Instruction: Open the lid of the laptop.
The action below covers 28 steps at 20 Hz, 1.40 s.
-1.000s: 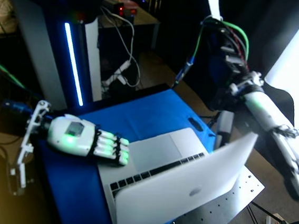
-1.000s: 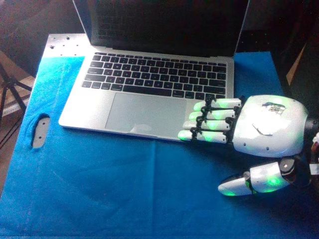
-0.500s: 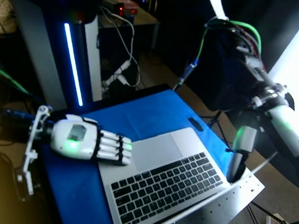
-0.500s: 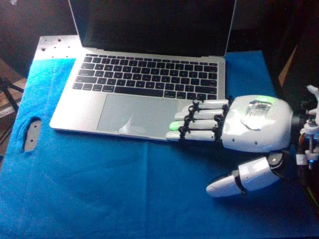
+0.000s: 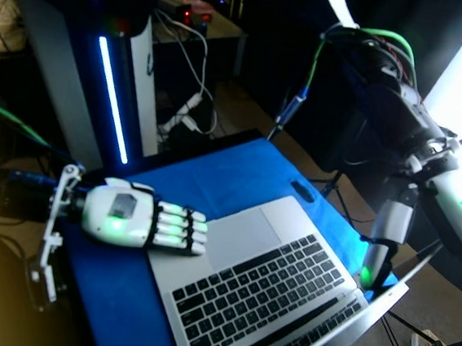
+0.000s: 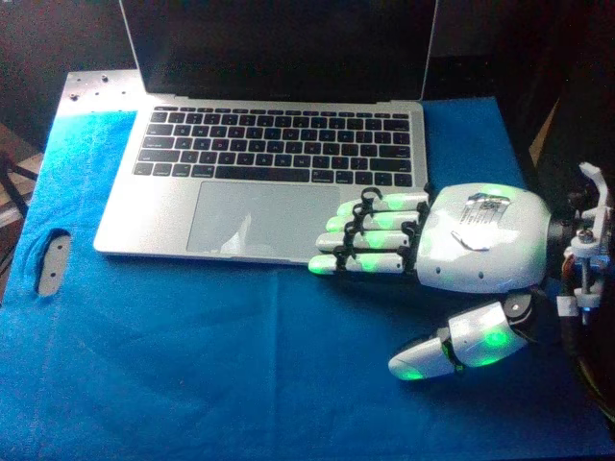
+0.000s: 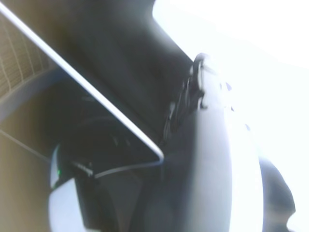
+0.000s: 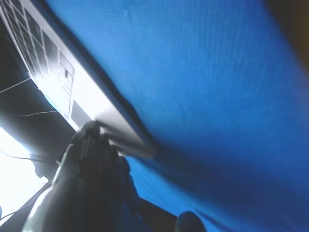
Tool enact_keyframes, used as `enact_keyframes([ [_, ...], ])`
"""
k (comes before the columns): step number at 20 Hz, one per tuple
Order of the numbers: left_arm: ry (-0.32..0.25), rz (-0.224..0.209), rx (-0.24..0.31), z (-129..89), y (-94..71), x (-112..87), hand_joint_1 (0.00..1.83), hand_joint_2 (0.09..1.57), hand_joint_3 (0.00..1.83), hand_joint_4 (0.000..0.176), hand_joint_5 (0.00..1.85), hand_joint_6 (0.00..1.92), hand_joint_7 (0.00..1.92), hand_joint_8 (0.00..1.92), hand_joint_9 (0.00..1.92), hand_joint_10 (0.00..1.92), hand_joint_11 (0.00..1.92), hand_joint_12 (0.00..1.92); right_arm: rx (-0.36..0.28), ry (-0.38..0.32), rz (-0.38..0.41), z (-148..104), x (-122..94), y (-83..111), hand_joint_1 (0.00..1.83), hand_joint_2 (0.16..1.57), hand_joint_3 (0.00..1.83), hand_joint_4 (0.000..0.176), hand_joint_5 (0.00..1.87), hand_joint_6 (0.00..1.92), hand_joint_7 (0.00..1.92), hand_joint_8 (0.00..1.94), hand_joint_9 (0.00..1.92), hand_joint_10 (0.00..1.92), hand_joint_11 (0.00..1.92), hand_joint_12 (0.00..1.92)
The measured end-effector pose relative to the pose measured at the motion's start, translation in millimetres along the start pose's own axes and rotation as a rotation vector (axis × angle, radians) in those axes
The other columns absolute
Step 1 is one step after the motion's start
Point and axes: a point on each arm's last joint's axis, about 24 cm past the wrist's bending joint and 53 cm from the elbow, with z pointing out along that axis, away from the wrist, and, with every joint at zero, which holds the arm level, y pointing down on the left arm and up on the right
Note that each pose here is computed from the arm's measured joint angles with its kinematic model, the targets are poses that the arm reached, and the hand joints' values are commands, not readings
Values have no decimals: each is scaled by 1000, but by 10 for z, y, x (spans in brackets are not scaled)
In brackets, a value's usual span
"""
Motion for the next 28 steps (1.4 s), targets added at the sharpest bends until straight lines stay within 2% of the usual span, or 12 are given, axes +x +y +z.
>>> enact_keyframes([
  [7,1,22,28,-100,-42,5,723,1062,3,176,0,0,0,0,0,0,0,0,-7,-1,-3,1,-2,18,0,1179,2,0,54,6,76,6,77,12,79,140],
  [8,-5,32,45,-161,-69,5,685,1059,1,176,0,0,0,0,0,0,0,0,-7,-3,0,-4,-7,21,0,1176,0,0,39,4,44,7,51,4,26,234],
  [9,-8,40,52,-199,-71,-9,698,1047,0,171,30,11,0,0,0,0,0,0,-7,-4,3,-8,-12,23,0,1177,0,0,49,0,49,1,101,0,2,559],
  [10,-12,59,58,-239,-64,-31,677,1045,0,163,33,10,0,0,0,0,0,0,-7,-6,7,-8,-15,28,0,1180,0,0,59,0,56,1,105,0,0,639],
  [14,-82,140,125,-458,-218,-230,738,997,0,176,0,0,0,0,0,0,0,0,-17,-23,34,-1,-47,77,0,1171,0,0,22,4,17,2,12,7,0,227],
  [18,-143,178,205,-714,-431,-343,700,978,0,176,0,0,0,0,0,0,0,0,-15,-18,44,14,-23,103,0,1195,4,0,1,1,0,0,0,0,25,88],
  [20,-177,120,272,-913,-487,-320,737,953,0,176,0,0,0,0,0,0,0,0,-25,-29,63,1,-47,151,0,1165,0,0,2,0,26,8,0,0,59,105],
  [21,-185,60,295,-999,-433,-301,656,965,0,141,0,0,0,0,0,0,0,0,-28,-55,87,-41,-126,152,0,1170,0,0,0,0,9,0,2,0,6,81],
  [22,-194,15,312,-1102,-349,-294,660,965,0,124,0,0,0,0,0,0,0,0,-24,-95,115,-117,-252,114,0,1168,0,0,30,9,37,9,47,15,102,126],
  [23,-204,-6,323,-1176,-311,-302,728,965,0,94,0,0,20,7,0,0,0,0,-7,-124,148,-180,-340,63,0,1143,0,0,0,0,1,0,2,0,19,91],
  [25,-250,-33,375,-1438,-284,-342,702,946,0,112,0,0,0,0,0,0,0,0,15,-253,170,-419,-709,-34,0,1183,7,0,27,8,56,16,47,15,55,103],
  [28,-230,-112,437,-1678,-230,-103,634,938,0,69,56,6,65,7,48,8,12,10,-15,-488,221,-787,-1169,0,0,1170,0,0,190,6,240,9,219,14,134,118],
])
